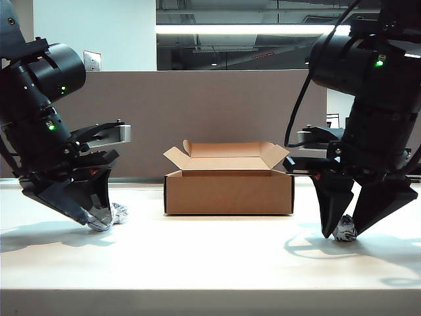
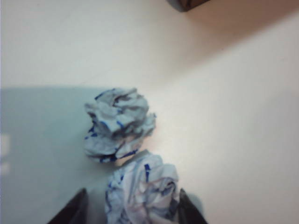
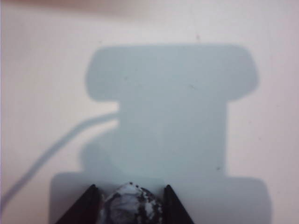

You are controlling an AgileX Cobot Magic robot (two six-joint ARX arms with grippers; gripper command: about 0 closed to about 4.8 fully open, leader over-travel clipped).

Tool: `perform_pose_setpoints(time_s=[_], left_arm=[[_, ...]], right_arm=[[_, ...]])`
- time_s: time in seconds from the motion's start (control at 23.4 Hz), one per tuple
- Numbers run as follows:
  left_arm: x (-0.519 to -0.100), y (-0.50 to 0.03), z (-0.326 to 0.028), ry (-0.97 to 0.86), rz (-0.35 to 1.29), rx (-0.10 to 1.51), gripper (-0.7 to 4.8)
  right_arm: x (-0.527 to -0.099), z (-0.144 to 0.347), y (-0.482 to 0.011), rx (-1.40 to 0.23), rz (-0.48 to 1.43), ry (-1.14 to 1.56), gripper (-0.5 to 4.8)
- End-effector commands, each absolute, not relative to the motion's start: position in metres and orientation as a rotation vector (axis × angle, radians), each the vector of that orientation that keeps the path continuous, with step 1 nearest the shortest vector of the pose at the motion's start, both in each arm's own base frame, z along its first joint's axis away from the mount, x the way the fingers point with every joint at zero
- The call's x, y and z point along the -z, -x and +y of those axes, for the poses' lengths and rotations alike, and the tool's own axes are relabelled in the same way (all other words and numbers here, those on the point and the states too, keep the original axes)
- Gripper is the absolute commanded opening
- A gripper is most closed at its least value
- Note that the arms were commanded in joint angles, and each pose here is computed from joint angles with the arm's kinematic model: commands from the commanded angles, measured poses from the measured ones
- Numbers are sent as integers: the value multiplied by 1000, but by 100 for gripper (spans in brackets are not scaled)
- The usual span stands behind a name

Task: Pick up all the paper balls on the table and put them in the paper box.

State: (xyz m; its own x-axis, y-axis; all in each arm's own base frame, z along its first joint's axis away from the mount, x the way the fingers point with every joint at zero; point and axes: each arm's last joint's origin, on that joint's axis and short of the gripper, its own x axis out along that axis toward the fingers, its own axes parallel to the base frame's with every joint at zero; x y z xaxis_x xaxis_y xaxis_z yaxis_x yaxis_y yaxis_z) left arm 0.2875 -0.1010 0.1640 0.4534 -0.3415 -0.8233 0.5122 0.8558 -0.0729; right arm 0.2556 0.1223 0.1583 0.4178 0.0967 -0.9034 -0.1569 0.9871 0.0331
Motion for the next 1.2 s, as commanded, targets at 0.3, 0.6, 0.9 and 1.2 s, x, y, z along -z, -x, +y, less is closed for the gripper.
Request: perform_pose_setpoints(time_s=[0.3,0.6,0.9,1.2], left_arm=[[-166,-288,-102,-172,952,566,145],[-166,-288,-102,-172,952,566,126],[-169,-289,-103,-154,957,560,116],[-184,-297,-105,-153,928,561,116]], right_arm=[[-153,121,-250,-155,1199,64,102],[-153,121,-250,-155,1197,64,84],[-153,121,-250,-156,1195,63,73],[-153,121,-250,-156,1193,63,73]])
